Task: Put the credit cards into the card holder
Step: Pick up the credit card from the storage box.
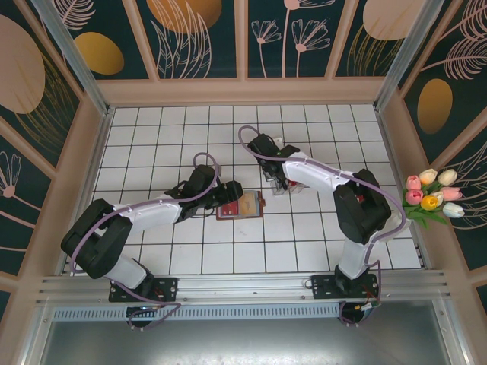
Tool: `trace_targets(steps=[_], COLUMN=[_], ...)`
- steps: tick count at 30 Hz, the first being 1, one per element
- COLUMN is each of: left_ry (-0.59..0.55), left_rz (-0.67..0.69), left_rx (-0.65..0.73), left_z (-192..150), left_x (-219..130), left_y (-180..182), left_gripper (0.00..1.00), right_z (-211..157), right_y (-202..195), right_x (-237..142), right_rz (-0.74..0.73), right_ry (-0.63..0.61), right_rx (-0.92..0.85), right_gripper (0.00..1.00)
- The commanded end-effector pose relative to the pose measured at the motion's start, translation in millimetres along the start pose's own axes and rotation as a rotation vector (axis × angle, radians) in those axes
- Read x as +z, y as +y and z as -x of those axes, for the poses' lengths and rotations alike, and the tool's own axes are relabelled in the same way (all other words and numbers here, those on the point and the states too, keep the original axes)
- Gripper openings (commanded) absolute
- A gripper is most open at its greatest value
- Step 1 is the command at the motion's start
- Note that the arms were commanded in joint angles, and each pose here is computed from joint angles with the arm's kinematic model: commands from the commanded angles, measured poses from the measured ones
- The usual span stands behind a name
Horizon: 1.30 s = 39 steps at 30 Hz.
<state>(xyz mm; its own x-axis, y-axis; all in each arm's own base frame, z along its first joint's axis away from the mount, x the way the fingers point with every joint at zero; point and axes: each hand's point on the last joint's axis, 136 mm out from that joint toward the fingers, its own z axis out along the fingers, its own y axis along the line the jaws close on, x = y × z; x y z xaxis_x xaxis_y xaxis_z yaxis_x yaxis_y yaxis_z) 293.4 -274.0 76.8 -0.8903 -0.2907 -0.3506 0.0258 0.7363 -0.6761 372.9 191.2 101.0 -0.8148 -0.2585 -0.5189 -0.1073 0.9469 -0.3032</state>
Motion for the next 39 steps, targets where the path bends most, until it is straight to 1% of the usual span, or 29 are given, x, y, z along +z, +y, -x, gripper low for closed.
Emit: trace_targets(steps=[1, 5, 10, 16, 24, 32, 33, 36, 39], left_ry=[-0.023, -0.023, -0.022, -0.019, -0.018, -0.019, -0.019, -0.019, -0.017], left_rz=[-0.009, -0.01, -0.01, -0.008, -0.005, -0.008, -0.006, -0.007, -0.007], left_rx=[0.018, 0.019, 0.02, 0.018, 0.018, 0.018, 0.018, 0.019, 0.02], left_z=[9, 9, 9, 8, 7, 7, 8, 7, 7], left_x=[-1, -1, -2, -1, -1, 0, 0, -1, -1], left_y=[-5, -5, -5, -4, -2, -3, -3, -3, -3], left_gripper=[0.72, 0.72, 0.72, 0.72, 0.72, 0.72, 0.72, 0.72, 0.72], right_z=[-4, 0, -15, -24, -24, -25, -25, -24, -25], right_y=[-13, -15, -17, -24, -29, -33, -35, -35, -36], right_x=[-4, -13, 1, 10, 10, 11, 11, 10, 10], right_rz=[-0.033, 0.015, 0.093, 0.054, 0.029, 0.0, -0.01, -0.016, -0.017], right_ry=[0.017, 0.008, 0.097, 0.134, 0.142, 0.147, 0.147, 0.145, 0.151], right_rx=[0.011, 0.035, 0.059, 0.04, 0.023, 0.017, 0.018, 0.018, 0.016], right_gripper=[0.04, 0.05, 0.05, 0.04, 0.05, 0.08, 0.09, 0.07, 0.09])
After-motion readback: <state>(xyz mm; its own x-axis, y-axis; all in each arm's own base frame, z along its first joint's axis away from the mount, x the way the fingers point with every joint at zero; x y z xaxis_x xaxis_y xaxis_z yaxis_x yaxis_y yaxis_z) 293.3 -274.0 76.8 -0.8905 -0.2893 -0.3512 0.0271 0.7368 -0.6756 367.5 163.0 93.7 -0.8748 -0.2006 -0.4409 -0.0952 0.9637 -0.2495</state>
